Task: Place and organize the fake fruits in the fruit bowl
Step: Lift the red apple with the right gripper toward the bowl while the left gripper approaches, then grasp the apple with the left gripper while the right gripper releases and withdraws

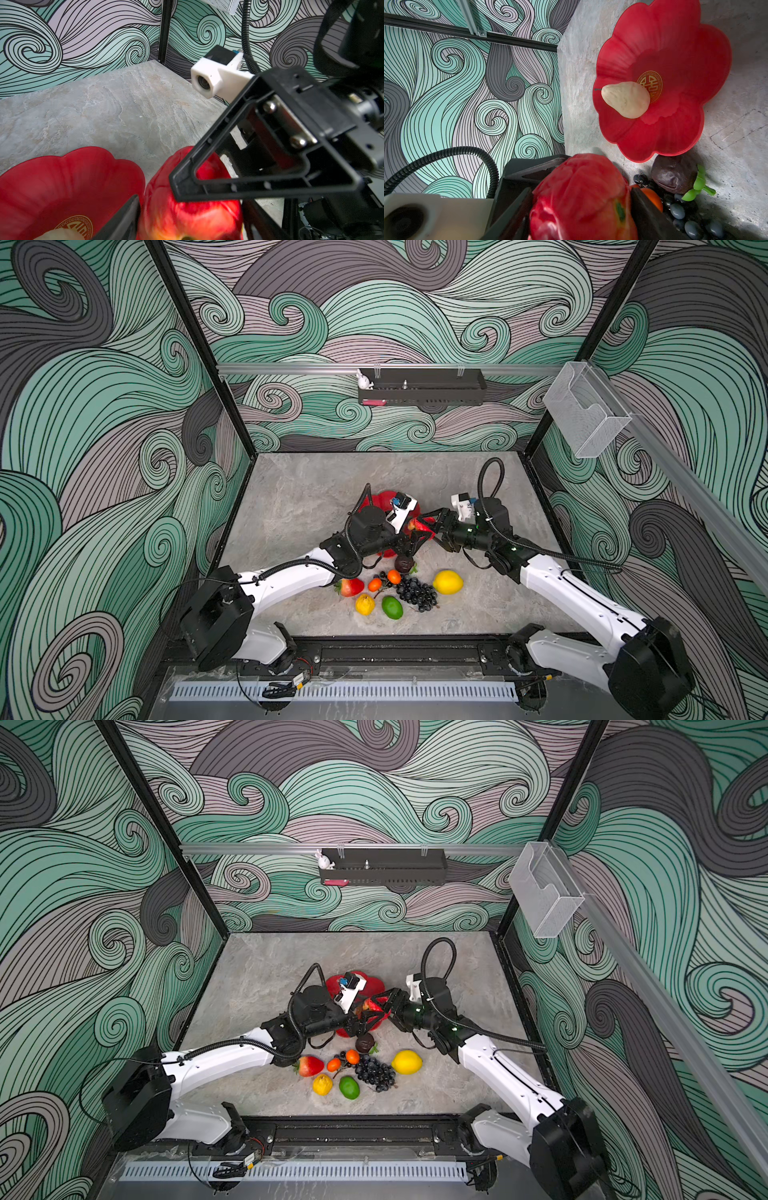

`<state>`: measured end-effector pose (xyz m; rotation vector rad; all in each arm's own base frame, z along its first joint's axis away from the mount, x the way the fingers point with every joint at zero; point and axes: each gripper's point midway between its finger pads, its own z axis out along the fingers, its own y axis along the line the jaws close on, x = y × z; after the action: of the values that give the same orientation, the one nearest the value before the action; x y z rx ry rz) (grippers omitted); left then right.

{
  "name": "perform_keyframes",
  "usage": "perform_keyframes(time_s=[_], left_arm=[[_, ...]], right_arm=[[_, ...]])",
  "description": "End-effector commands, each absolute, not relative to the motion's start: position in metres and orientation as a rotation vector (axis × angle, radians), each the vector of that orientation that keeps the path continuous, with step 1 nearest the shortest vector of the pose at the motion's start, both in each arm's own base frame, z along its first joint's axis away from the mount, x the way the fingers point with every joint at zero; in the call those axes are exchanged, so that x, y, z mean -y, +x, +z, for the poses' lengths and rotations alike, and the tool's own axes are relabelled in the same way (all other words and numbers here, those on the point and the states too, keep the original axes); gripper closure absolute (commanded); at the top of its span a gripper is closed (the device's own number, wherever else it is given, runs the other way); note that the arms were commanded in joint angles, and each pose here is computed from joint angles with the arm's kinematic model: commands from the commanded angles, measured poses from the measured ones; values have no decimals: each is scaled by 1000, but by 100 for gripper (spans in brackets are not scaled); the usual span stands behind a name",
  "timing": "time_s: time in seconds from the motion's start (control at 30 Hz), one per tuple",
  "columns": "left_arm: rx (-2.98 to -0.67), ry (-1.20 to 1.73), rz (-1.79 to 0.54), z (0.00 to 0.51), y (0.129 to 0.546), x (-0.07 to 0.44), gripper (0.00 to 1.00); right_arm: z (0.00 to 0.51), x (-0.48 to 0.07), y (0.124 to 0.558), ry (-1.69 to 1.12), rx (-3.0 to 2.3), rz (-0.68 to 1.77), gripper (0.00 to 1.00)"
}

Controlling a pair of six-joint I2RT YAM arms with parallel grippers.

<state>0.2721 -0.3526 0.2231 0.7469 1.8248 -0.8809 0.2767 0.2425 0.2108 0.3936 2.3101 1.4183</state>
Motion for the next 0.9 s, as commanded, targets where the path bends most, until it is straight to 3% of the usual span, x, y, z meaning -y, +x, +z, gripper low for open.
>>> perform_keyframes(time_s=[0.0, 0.23, 0.43, 0.63, 0.87], left_arm=[[-1778, 761, -935, 235, 266, 358, 29], [-1765, 780, -964, 236, 261, 360, 36], [-1773, 820, -995, 236, 256, 366, 48], [-1765, 821, -1015, 240, 253, 366, 32], [-1762, 836, -1017, 243, 250, 365, 22]], right_arm=[[225, -247, 274, 353, -2258, 1463, 30], [231, -246, 274, 334, -2223, 1449, 30], [235, -248, 274, 316, -2200, 1466, 30], [241, -249, 273, 283, -2175, 1469, 30], [245, -250, 271, 262, -2162, 1486, 30]])
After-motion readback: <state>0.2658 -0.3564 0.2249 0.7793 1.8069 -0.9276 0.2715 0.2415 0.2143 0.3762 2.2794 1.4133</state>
